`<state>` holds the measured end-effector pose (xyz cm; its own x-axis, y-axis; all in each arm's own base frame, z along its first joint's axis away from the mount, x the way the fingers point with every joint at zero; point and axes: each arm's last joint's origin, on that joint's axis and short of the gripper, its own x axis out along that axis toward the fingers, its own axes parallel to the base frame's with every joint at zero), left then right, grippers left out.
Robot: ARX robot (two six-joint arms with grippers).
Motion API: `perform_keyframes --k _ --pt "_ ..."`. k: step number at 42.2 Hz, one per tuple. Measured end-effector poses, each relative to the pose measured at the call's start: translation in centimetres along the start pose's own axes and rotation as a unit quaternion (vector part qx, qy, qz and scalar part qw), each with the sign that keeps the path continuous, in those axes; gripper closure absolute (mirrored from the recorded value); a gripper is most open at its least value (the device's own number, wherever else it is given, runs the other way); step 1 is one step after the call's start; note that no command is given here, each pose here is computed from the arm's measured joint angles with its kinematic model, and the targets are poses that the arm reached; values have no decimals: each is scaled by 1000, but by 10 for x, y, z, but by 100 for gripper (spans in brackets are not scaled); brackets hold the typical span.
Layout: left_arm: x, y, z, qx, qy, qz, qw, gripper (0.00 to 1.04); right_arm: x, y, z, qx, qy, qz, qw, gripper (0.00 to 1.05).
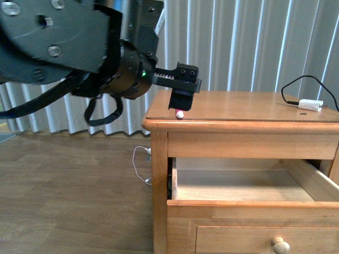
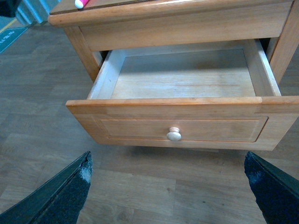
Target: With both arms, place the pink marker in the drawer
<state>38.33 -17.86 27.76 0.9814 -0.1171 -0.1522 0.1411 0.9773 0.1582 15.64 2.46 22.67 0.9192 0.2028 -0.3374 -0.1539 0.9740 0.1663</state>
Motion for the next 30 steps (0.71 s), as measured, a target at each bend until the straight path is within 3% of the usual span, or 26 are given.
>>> perform_keyframes --k 13,30 --pt "64 -22 8 -6 43 -4 999 6 0 0 0 0 0 0 1000 9" --pt "95 -34 4 -26 84 -5 996 6 0 0 0 0 0 0 1000 9"
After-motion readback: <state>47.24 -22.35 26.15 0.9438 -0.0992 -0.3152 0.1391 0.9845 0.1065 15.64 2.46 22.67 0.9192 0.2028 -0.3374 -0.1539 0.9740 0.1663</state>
